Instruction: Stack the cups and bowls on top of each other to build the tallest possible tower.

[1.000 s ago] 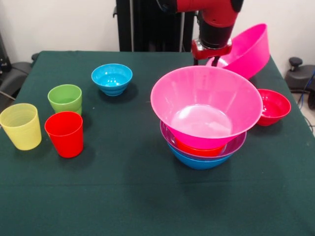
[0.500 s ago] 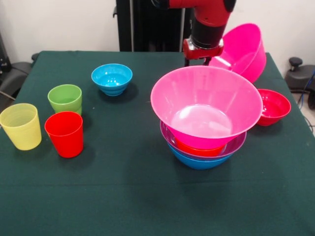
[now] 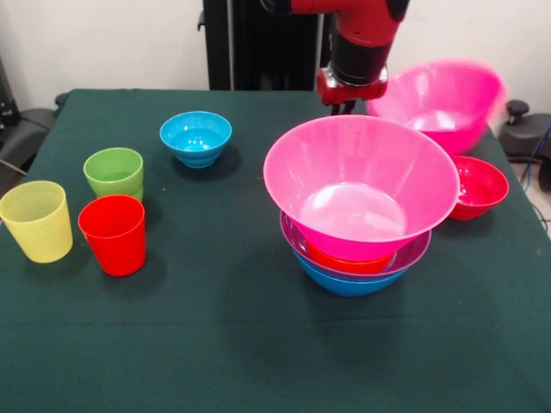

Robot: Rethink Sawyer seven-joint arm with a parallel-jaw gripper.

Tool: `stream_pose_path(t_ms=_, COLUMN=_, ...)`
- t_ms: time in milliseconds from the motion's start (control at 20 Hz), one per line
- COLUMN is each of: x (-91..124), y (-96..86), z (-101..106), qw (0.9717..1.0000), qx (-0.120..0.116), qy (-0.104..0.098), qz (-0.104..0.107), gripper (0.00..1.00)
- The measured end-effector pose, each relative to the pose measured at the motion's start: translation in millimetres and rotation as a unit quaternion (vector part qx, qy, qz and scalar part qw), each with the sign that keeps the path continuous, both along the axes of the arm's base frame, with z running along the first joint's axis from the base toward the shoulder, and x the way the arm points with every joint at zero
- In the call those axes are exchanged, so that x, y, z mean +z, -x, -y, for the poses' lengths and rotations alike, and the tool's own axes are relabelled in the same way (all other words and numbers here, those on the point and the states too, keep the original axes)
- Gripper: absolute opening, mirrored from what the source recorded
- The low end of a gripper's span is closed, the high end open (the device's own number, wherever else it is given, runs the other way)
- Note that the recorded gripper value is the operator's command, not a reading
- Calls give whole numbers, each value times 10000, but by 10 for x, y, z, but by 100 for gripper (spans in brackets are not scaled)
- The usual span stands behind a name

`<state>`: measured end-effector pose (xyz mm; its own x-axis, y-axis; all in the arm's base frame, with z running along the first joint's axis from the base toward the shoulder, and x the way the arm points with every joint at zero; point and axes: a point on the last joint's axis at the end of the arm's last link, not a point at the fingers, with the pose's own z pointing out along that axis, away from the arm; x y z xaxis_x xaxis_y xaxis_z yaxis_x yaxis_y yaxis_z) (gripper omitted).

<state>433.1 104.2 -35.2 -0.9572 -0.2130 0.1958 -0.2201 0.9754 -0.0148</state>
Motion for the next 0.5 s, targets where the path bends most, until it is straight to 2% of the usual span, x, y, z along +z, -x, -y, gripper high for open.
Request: stream_pose_path(t_ms=500, x=103, y=-197, z=200, qw=9994, qx=-282, qy=-91, qz=177, gripper=0)
